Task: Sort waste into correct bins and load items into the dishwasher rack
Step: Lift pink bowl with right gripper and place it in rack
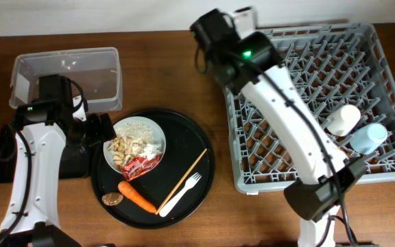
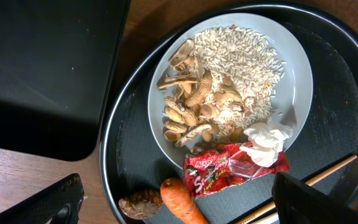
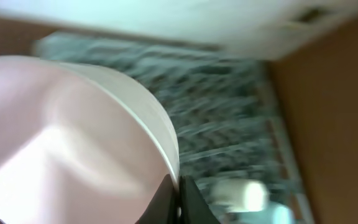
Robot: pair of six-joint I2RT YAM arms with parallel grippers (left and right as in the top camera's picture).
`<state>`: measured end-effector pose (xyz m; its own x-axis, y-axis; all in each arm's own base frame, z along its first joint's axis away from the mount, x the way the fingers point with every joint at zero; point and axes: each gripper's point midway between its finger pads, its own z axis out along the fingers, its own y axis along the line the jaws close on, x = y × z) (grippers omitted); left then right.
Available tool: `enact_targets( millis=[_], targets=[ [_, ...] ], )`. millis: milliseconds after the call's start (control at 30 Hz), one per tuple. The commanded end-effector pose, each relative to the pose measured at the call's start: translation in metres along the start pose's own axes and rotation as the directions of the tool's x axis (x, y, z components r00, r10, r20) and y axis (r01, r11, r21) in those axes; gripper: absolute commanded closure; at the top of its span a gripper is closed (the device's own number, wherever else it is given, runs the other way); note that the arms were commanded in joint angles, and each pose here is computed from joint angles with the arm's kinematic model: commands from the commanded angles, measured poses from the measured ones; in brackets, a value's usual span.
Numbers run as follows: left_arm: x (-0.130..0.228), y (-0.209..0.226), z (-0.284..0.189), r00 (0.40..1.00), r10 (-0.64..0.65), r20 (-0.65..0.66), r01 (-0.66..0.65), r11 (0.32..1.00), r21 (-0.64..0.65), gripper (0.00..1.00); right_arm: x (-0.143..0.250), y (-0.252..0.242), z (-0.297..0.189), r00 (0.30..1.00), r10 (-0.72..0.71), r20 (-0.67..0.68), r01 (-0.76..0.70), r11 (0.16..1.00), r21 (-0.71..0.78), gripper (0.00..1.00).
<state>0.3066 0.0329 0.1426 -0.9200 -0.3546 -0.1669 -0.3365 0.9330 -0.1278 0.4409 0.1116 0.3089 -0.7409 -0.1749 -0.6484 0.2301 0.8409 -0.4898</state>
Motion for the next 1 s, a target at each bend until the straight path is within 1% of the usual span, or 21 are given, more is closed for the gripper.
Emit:
enact_targets(
  millis=[0,133,300,433,533,800,967],
  targets=[
    [-0.002,0.0,0.0,1.0,-0.017,0.001,0.017,1.0,0.0,0.03,-0.006,-0.059,0.033,0.992,0.117,0.044,-0.124,0.949,0.289,0.96],
    [-0.002,0.0,0.0,1.0,-0.018,-0.002,0.018,1.0,-0.001,0.04,0.002,-0.093,0.061,0.987,0.162,0.001,-0.151,0.918,0.366,0.96],
    [-0.001,0.0,0.0,1.0,-0.018,-0.002,0.018,1.0,-0.001,0.04,0.009,-0.146,0.084,0.974,0.225,-0.01,-0.192,0.852,0.488,0.96],
    [-0.001,0.0,0.0,1.0,-0.018,-0.002,0.018,1.0,-0.001,0.04,0.023,-0.179,0.111,0.958,0.281,-0.047,-0.21,0.808,0.55,0.96],
    [-0.001,0.0,0.0,1.0,-0.018,-0.003,0.018,1.0,-0.001,0.04,0.042,-0.196,0.139,0.94,0.328,-0.096,-0.214,0.782,0.586,0.96],
    [0.002,0.001,0.0,1.0,-0.019,-0.016,0.019,1.0,-0.007,0.04,0.086,-0.212,0.202,0.914,0.338,-0.224,-0.114,0.743,0.659,0.96],
    [0.003,0.002,0.0,1.0,-0.019,-0.018,0.019,1.0,-0.008,0.03,0.101,-0.206,0.23,0.91,0.326,-0.256,-0.07,0.73,0.68,0.96]
  ],
)
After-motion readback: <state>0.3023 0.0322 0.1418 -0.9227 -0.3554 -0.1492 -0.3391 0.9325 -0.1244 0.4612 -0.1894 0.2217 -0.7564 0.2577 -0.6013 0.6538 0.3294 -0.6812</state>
